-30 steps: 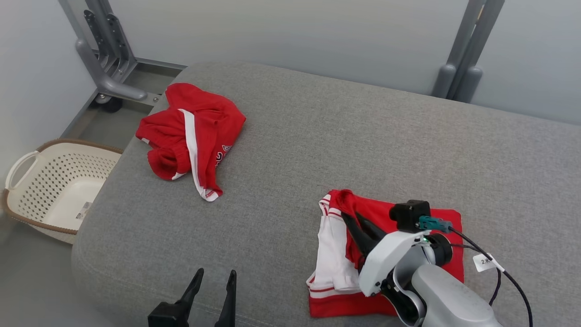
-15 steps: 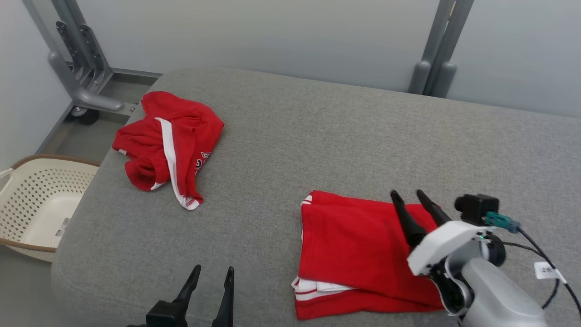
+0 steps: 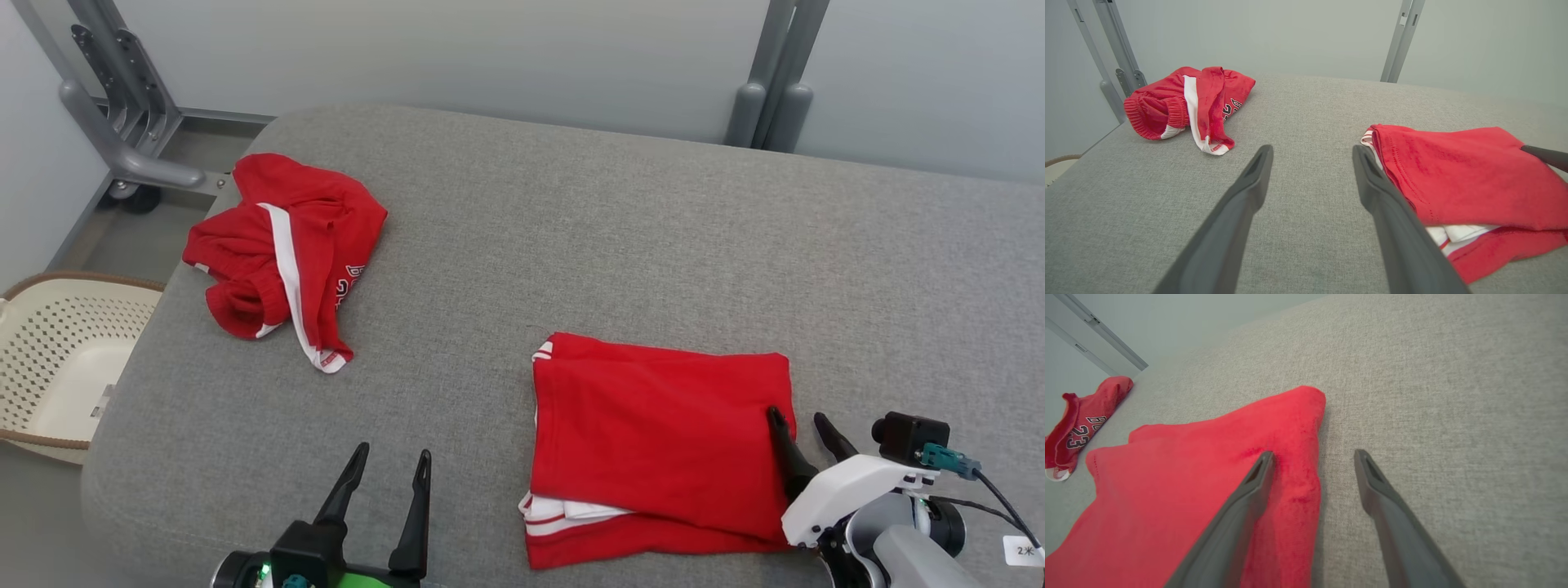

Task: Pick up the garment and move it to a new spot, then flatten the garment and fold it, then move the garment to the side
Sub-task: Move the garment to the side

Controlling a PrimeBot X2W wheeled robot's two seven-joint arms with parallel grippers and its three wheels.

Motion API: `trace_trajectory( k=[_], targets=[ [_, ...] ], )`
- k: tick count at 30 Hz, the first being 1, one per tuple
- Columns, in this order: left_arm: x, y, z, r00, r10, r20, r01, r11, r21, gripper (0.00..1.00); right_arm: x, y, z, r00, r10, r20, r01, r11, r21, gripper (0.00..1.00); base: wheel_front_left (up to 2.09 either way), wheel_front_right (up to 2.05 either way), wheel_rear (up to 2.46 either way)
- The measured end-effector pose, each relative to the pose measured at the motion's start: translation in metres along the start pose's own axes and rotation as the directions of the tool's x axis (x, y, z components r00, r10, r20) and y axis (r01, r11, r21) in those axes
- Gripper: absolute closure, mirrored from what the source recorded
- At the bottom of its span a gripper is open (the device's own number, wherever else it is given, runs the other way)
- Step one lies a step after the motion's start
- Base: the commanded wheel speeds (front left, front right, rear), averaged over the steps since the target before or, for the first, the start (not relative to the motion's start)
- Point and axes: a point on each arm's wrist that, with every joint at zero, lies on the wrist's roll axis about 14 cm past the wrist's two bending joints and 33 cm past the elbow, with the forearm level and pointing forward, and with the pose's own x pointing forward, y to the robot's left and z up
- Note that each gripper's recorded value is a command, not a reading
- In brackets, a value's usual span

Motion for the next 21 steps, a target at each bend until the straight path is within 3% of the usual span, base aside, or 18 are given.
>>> trace_trajectory(
  k=[10,12,13,14,21],
  targets=[
    [-0.002,0.010,-0.001,0.999,0.038,-0.008,-0.038,0.999,0.008,0.00,0.010,0.016,-0.031,0.995,0.033,-0.097,-0.033,0.999,0.001,0.00,0.00,0.00,0.00],
    [-0.003,0.011,-0.002,0.999,0.042,-0.011,-0.042,0.999,0.008,0.00,0.010,0.019,-0.036,0.993,0.044,-0.113,-0.045,0.999,-0.006,0.30,0.00,0.00,0.00],
    [-0.003,0.011,-0.002,0.999,0.044,-0.011,-0.044,0.999,0.009,0.00,0.011,0.020,-0.037,0.992,0.047,-0.118,-0.048,0.999,-0.008,0.76,0.00,0.00,0.00],
    [-0.002,0.011,-0.002,0.999,0.043,-0.011,-0.043,0.999,0.009,0.00,0.011,0.021,-0.038,0.991,0.051,-0.120,-0.052,0.999,-0.007,1.00,0.00,0.00,0.00],
    [0.004,0.007,0.002,1.000,0.027,0.003,-0.027,1.000,0.016,0.00,0.010,0.016,-0.025,0.995,0.044,-0.089,-0.046,0.999,-0.024,1.00,0.00,0.00,0.00]
  ],
)
